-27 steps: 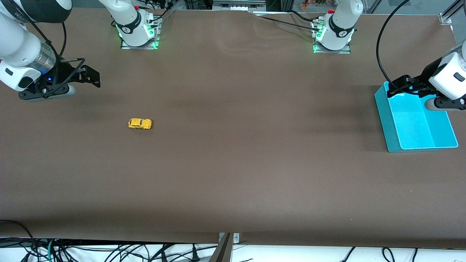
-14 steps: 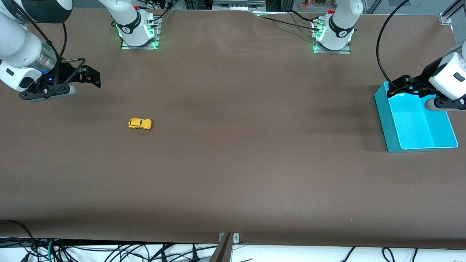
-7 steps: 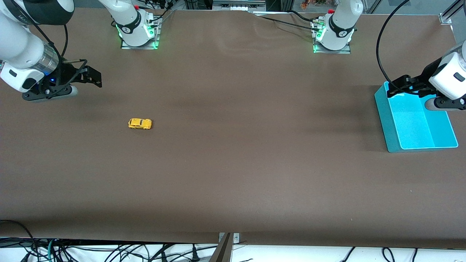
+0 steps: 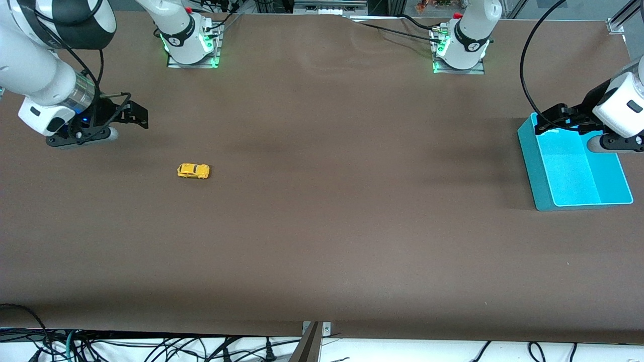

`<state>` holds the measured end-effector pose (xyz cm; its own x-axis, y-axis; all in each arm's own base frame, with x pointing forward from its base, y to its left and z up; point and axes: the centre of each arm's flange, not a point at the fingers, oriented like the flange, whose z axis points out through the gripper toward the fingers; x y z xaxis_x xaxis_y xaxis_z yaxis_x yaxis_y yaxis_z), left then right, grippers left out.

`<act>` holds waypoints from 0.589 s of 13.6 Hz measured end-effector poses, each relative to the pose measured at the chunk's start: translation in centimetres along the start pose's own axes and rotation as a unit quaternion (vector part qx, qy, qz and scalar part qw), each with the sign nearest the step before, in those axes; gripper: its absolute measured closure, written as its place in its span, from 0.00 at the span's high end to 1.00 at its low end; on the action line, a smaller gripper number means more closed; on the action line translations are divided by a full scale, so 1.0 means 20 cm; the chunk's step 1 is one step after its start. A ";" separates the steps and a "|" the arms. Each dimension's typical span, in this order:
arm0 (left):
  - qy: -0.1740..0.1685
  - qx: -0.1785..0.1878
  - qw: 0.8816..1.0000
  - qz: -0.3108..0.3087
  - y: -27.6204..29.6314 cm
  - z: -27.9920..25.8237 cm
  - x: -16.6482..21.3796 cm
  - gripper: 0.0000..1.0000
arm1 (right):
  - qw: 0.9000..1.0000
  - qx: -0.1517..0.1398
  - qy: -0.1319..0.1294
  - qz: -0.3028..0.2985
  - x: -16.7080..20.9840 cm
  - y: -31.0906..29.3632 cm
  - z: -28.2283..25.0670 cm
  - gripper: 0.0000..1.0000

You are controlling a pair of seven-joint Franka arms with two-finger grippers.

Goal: Wind and store yellow beetle car

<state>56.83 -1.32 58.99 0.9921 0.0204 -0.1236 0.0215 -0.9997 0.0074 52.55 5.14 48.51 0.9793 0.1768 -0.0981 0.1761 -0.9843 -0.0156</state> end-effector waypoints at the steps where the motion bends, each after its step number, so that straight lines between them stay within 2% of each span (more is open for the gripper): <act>1: 0.000 0.000 1.000 0.000 0.00 0.00 0.00 1.00 | 1.000 0.000 0.000 0.000 0.00 0.00 0.02 1.00; 8: 0.000 0.000 1.000 0.000 0.00 0.00 0.00 1.00 | 1.000 0.000 0.001 0.000 0.00 0.00 0.03 1.00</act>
<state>56.83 -1.32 58.99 0.9921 0.0204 -0.1236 0.0215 -0.9997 0.0074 52.50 5.14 47.92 0.9795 0.1769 -0.0969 0.1762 -0.9842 -0.0153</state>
